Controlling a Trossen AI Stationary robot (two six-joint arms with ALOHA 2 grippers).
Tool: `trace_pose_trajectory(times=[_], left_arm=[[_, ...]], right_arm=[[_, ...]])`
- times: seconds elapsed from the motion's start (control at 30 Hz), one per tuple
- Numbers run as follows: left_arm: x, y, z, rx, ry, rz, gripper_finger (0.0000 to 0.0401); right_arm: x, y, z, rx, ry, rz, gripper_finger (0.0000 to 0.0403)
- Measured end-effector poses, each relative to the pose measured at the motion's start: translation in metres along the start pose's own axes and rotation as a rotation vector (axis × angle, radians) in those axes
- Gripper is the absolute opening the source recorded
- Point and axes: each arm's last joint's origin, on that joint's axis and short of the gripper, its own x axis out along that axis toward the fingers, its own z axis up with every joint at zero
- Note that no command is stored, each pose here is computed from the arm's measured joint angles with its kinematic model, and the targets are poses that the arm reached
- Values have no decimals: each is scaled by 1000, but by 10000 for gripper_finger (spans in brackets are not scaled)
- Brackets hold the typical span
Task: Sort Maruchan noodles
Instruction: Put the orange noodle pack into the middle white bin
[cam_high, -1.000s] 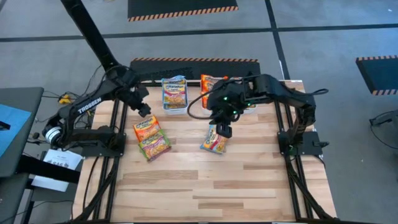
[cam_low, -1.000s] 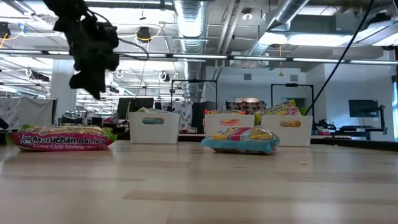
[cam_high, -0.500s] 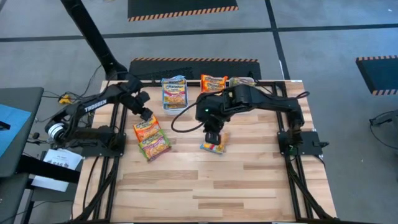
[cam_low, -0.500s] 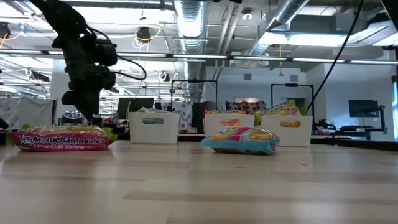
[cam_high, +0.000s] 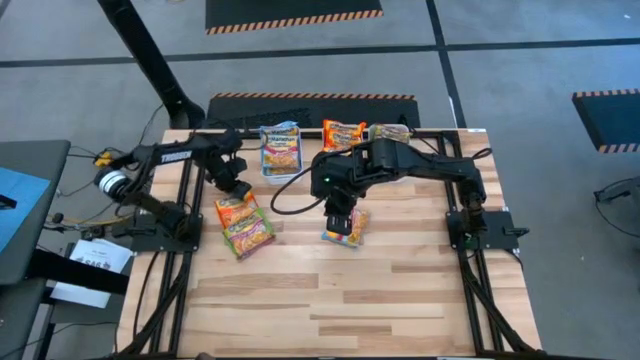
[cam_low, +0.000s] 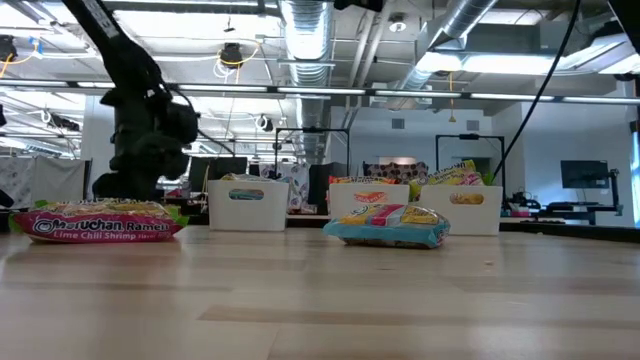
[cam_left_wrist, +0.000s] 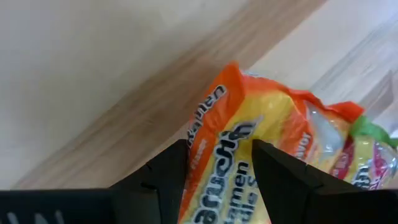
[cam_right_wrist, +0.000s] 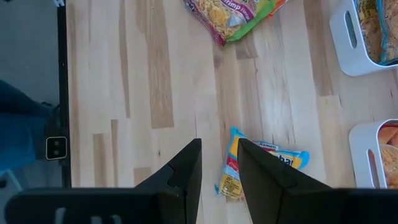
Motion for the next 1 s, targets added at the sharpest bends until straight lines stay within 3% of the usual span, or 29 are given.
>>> trace_pose_trajectory(times=[0.23,0.53,1.0], left_arm=[[19,6,3,-26,104,-28,155],[14,3,0,-2,83,-73,13],[-32,-16,-16,54,-88,-175,1]], right_arm=[[0,0,0,8,0,0,129],[0,-1,1,45,-4,-1,129],[-1,-2,5,45,-44,4,129]])
